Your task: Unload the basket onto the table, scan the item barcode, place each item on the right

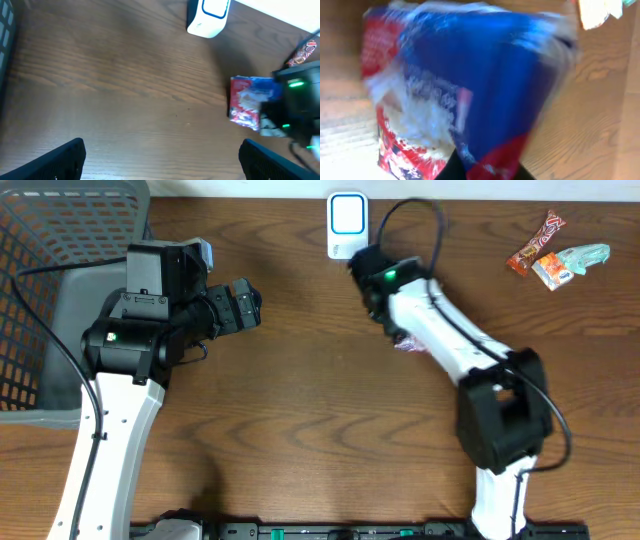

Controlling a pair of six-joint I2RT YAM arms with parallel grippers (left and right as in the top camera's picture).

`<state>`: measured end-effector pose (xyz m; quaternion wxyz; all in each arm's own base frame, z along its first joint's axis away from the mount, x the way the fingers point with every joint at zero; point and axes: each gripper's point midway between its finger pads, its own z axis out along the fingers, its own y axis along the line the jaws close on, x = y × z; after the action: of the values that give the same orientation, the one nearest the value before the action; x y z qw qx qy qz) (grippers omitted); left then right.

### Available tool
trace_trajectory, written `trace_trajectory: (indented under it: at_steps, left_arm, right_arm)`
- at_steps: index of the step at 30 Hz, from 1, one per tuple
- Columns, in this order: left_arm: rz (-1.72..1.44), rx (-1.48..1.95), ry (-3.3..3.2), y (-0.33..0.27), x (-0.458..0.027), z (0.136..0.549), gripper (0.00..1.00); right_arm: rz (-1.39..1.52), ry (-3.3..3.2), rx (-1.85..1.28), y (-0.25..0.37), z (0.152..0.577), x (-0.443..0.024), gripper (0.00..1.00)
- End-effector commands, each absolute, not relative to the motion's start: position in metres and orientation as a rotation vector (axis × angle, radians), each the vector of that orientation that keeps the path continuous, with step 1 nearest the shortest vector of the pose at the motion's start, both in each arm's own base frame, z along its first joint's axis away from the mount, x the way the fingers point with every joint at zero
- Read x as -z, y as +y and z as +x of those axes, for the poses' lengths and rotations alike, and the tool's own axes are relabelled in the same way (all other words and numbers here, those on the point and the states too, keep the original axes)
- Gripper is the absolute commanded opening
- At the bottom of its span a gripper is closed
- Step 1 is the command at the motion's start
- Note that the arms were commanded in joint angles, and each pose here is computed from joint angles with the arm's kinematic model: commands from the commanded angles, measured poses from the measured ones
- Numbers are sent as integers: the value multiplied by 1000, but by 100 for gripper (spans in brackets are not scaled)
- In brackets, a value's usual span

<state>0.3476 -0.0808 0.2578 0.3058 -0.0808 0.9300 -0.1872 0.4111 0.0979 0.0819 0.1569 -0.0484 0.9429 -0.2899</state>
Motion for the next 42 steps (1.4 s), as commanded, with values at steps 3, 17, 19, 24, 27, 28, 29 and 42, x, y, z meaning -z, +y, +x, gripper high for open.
trace_trajectory:
  at_steps: [3,17,19,24,27,28,29,42]
  left_arm:
    - [-206,484,2453,-79,-260,347,98]
    - [-206,484,2453,-79,-260,347,98]
    - [-206,484,2454,-79,-260,347,98]
    - [-206,484,2453,-79,-260,347,98]
    - [-206,484,2454,-79,-260,347,98]
    - [-206,484,2453,-79,-260,347,98]
    - [-206,484,2453,-79,-260,347,98]
    - [-206,484,2454,-79,-260,347,98]
  right_arm:
    - [-298,2752,523,181,395,-69,25]
    - [-110,2697,19,202,442,-201,86]
    - [-104,2737,21,180,445,-197,90]
    - [-102,2908,-159,146,442,-157,87]
    - [-40,2976,-389,132,443,-128,85]
    - [-73,2971,-527,136,444,-120,85]
    - [-112,2949,-680,142,444,-115,84]
    - [-167,2819,-1411,184,417,-29,48]
